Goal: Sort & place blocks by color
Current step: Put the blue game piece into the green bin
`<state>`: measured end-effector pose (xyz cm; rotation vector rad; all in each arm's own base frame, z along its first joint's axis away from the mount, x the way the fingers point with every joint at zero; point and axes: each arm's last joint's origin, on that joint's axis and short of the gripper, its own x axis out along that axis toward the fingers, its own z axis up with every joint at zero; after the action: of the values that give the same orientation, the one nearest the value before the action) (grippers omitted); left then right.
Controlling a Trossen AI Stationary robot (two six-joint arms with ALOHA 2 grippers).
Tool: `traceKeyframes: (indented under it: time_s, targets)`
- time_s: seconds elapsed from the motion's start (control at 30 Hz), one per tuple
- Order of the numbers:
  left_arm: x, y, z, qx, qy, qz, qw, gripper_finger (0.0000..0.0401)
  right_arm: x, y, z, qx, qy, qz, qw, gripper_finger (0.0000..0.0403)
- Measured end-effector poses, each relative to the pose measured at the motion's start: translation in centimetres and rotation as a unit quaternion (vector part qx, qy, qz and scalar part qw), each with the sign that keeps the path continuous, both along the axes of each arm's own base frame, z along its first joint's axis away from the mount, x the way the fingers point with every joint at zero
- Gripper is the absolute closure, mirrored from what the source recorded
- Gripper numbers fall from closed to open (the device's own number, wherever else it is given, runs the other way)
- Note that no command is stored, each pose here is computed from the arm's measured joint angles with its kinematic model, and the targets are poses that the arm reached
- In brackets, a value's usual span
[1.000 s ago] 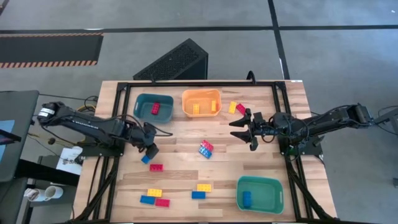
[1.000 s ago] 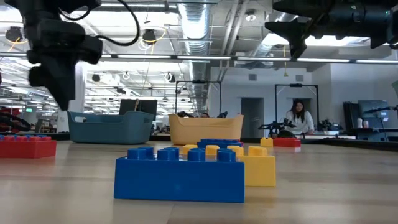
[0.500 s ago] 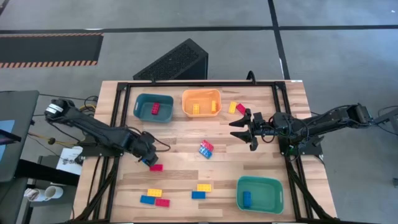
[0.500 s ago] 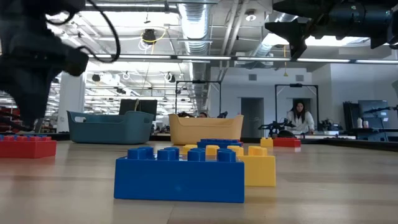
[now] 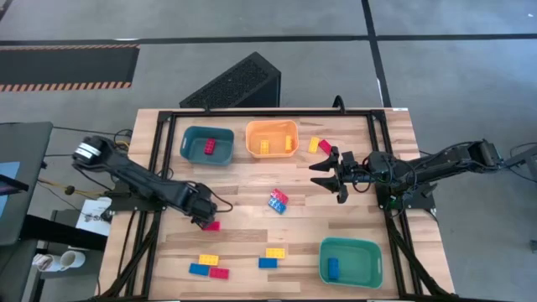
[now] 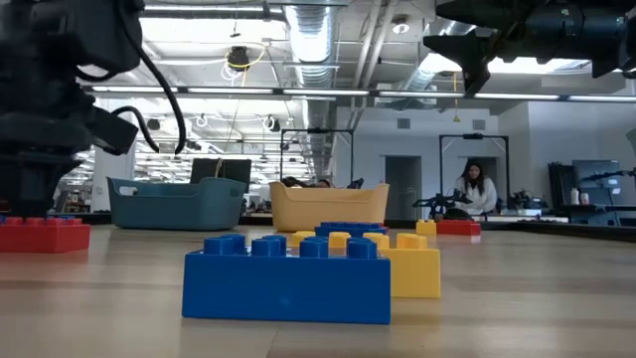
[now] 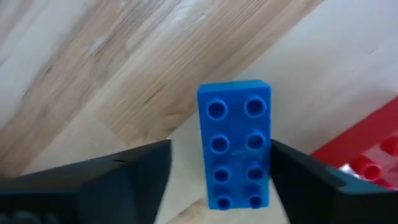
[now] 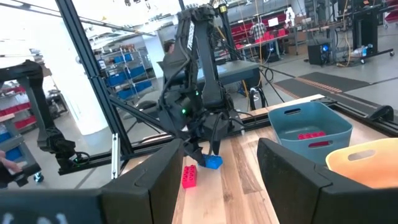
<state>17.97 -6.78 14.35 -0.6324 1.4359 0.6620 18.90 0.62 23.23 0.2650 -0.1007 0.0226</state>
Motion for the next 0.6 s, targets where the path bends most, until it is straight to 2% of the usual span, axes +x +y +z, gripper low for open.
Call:
traceKeyframes:
  time_s: [0.17, 0.3, 0.43, 0.47, 0.53, 0.6]
  targets:
    - [0.4, 0.1, -0.5, 0.002, 0.011, -0.016, 1.000, 0.0298, 0.0, 0.0, 0.0, 0.000, 0.000, 0.000, 1.000, 0.0172]
    - [1.4, 0.3, 0.0, 0.013, -0.030, -0.044, 0.998, 0.0298, 0.0, 0.0, 0.0, 0.000, 0.000, 0.000, 1.000, 0.0172]
    - [3.1, 1.0, 2.8, 0.045, -0.116, -0.080, 0.989, 0.0298, 0.0, 0.0, 0.0, 0.000, 0.000, 0.000, 1.000, 0.0172]
    - [3.7, 1.1, 3.6, 0.054, -0.147, -0.094, 0.983, 0.0298, 0.0, 0.0, 0.0, 0.000, -0.001, 0.000, 1.000, 0.0172]
    - [5.1, 1.2, 5.3, 0.069, -0.244, -0.127, 0.959, 0.0298, 0.0, 0.0, 0.0, 0.000, -0.001, 0.000, 1.000, 0.0172]
    - [6.8, 1.2, 7.1, 0.083, -0.358, -0.159, 0.916, 0.0298, 0.0, 0.0, 0.0, 0.000, -0.001, 0.000, 1.000, 0.0172]
